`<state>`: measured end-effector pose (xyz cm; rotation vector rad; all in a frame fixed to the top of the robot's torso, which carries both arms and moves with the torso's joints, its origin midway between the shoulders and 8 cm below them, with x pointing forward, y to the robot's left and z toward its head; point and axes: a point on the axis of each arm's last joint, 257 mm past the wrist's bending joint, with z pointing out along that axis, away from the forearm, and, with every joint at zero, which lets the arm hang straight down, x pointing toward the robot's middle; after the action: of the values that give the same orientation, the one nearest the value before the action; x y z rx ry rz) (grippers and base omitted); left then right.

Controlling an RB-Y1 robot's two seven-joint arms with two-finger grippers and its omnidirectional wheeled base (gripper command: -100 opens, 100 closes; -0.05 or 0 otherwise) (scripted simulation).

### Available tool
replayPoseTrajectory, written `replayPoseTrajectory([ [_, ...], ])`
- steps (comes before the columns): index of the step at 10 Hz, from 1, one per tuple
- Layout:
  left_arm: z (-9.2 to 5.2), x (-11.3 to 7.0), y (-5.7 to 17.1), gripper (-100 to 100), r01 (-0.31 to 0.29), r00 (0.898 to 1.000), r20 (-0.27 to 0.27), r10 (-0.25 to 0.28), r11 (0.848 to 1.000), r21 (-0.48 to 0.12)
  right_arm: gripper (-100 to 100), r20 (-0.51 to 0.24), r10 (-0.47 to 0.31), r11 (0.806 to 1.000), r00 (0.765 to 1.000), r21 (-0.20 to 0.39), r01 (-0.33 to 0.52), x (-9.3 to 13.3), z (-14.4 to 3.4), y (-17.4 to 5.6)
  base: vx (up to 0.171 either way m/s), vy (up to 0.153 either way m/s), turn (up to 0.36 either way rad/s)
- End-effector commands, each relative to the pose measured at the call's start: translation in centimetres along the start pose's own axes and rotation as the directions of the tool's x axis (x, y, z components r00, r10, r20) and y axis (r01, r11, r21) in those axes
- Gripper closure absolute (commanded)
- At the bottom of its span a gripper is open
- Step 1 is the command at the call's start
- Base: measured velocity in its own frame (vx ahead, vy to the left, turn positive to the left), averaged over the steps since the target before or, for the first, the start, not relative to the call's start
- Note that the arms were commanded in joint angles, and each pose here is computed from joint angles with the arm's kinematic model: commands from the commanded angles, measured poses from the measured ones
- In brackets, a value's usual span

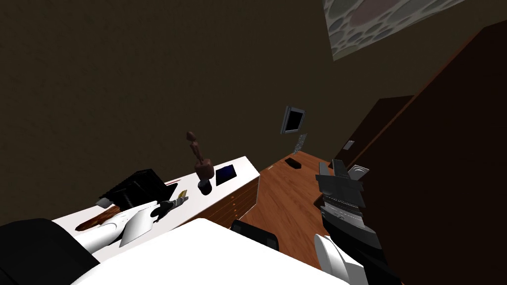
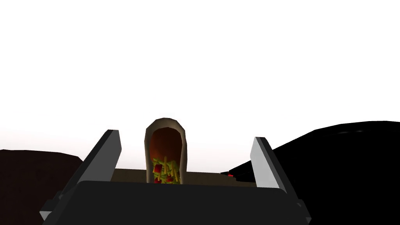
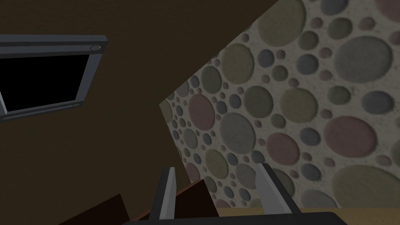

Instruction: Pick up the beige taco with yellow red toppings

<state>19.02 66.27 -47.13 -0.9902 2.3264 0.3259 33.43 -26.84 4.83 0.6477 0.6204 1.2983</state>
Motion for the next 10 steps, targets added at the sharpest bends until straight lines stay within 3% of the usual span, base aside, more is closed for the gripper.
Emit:
replayPoseTrajectory([
  [1, 0.0, 0.0, 0.0, 100, 0.000, 1.000, 0.000, 0.000, 1.000, 0.000, 0, 0.000, 0.000, 1.000, 1.000, 0.000, 0.000, 0.0, 0.0, 0.0, 0.000, 0.000, 0.000],
  [5, 0.0, 0.0, 0.0, 100, 0.000, 1.000, 0.000, 0.000, 1.000, 0.000, 0, 0.000, 0.000, 1.000, 1.000, 0.000, 0.000, 0.0, 0.0, 0.0, -0.001, 0.000, 0.003],
  [6, 0.0, 0.0, 0.0, 0, 0.000, 1.000, 0.000, 0.000, 1.000, 0.000, 0, 0.000, 0.000, 1.000, 1.000, 0.000, 0.000, 0.0, 0.0, 0.0, 0.000, 0.000, 0.000],
  [7, -0.4, -0.8, -0.2, 100, -0.006, 1.000, 0.001, 0.006, 1.000, 0.005, 0, 0.000, 0.000, 1.000, 1.000, 0.000, 0.000, 0.0, 0.0, 0.0, 0.025, -0.011, 0.072],
  [10, -0.7, -1.2, -0.2, 100, -0.011, 1.000, 0.001, 0.011, 1.000, 0.009, 0, 0.000, 0.000, 1.000, 1.000, 0.000, 0.000, 0.0, 0.0, 0.0, 0.013, -0.021, 0.048],
])
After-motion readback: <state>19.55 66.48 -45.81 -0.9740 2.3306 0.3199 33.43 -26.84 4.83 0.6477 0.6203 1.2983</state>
